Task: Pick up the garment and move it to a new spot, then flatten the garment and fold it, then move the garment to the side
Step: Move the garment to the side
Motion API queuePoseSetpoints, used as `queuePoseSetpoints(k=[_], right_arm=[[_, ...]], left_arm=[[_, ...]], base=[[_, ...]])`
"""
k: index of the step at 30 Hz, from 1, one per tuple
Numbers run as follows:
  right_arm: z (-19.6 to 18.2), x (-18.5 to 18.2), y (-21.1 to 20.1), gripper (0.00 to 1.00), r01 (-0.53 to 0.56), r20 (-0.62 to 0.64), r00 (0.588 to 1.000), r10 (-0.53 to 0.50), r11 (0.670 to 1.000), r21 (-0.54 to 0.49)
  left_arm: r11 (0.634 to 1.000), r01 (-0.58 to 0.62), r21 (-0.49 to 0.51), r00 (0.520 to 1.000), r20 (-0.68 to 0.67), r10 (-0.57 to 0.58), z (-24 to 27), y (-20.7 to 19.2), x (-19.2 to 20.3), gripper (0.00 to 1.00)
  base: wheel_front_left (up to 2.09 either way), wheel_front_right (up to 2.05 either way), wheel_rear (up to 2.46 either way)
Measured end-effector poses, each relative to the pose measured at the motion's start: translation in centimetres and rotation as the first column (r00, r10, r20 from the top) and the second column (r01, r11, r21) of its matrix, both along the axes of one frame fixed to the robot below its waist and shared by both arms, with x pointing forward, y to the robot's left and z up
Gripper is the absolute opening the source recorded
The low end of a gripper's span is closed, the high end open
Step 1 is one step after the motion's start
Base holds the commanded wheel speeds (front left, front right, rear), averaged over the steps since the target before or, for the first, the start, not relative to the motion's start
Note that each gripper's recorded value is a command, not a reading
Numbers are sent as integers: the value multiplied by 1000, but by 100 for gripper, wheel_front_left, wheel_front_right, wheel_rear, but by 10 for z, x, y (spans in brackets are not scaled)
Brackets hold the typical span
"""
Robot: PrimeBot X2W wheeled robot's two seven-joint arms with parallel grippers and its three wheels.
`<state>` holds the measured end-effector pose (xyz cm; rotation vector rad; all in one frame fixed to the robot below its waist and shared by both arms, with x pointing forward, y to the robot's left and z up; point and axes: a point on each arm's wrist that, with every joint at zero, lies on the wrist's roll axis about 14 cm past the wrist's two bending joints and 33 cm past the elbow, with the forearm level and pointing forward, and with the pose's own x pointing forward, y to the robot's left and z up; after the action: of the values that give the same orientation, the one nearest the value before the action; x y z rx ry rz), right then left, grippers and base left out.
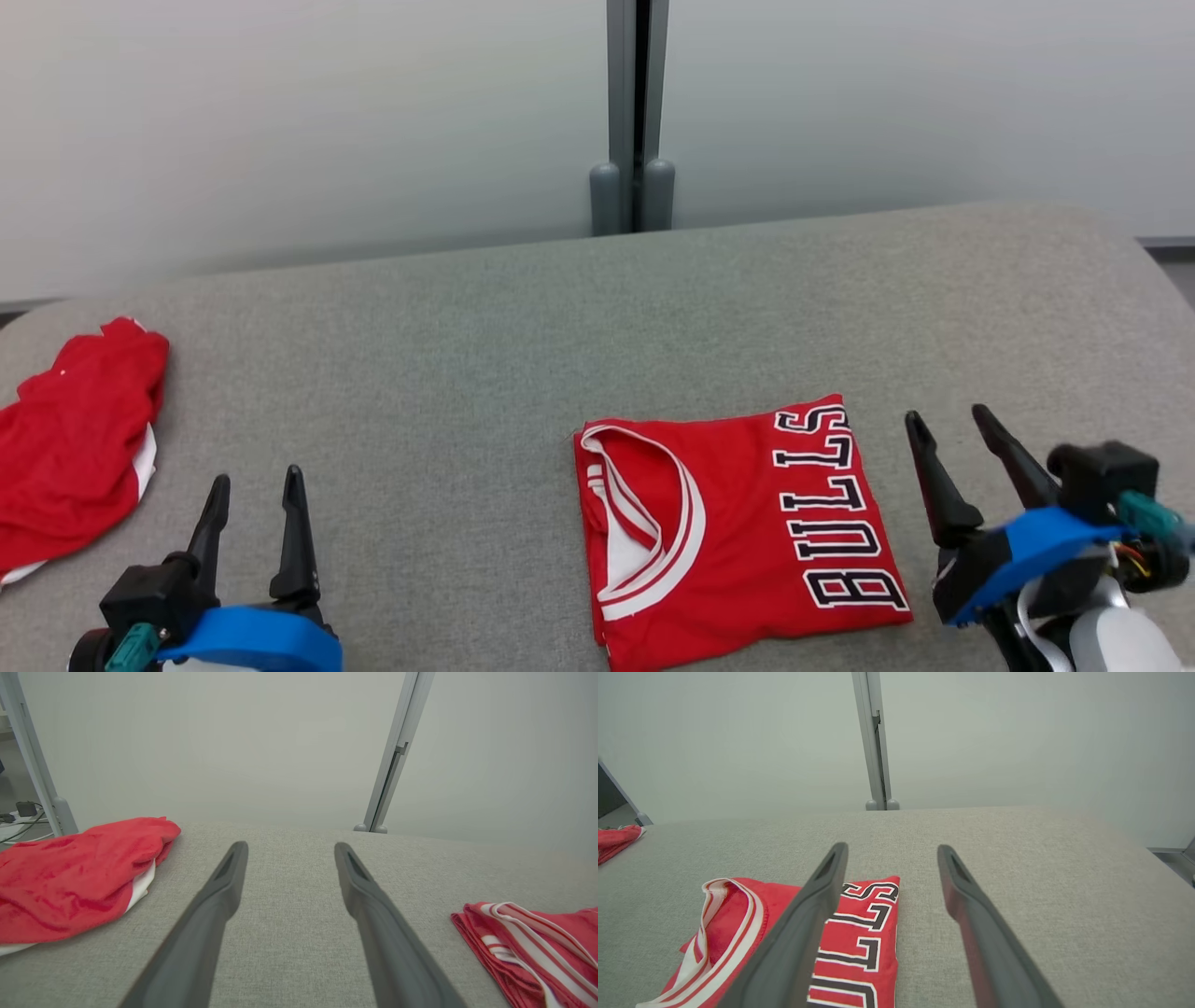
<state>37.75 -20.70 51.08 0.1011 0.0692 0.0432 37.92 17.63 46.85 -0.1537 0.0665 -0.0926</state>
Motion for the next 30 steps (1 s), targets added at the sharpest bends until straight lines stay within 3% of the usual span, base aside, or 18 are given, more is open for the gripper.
queuePoseSetpoints(k=[3,6,12,15,17,18,19,20,21,25,30], right_arm=[[-24,11,5,100,-14,-148,989,17,1000,18],[-53,17,4,100,-8,-310,951,18,999,35],[-110,16,16,100,-33,-570,819,63,998,62],[-132,12,24,100,-61,-655,750,87,996,63],[-137,14,32,100,-85,-679,725,112,994,73],[-138,15,36,91,-101,-687,715,128,992,79],[-140,15,37,44,-113,-697,704,137,990,81],[-141,15,40,9,-133,-705,694,147,988,75],[-141,15,40,0,-152,-712,686,153,986,66],[-134,15,39,0,-244,-714,678,173,970,4],[-99,36,-8,0,-298,-663,743,91,932,-206]], left_arm=[[1000,2,-3,1000,7,-2,1,-1,8,100],[1000,-2,-1,1000,12,2,2,0,15,100],[1000,-17,4,1000,6,17,-3,7,23,100],[1000,-28,10,1000,-4,28,-7,11,27,100],[999,-35,11,999,-14,35,-11,13,28,100],[999,-36,13,999,-18,37,-13,14,29,100],[999,-36,12,999,-21,36,-14,13,30,100],[999,-35,11,999,-23,35,-15,13,32,100],[999,-30,10,999,-26,30,-16,11,33,100],[1000,8,7,1000,-30,-8,-21,-2,43,100],[995,95,-6,995,-14,-95,-26,-35,69,100]], base=[[0,0,0],[0,0,0],[0,0,0],[0,0,0],[0,0,0],[0,0,0],[0,0,0],[0,0,0],[0,0,0],[0,0,0],[0,0,0]])
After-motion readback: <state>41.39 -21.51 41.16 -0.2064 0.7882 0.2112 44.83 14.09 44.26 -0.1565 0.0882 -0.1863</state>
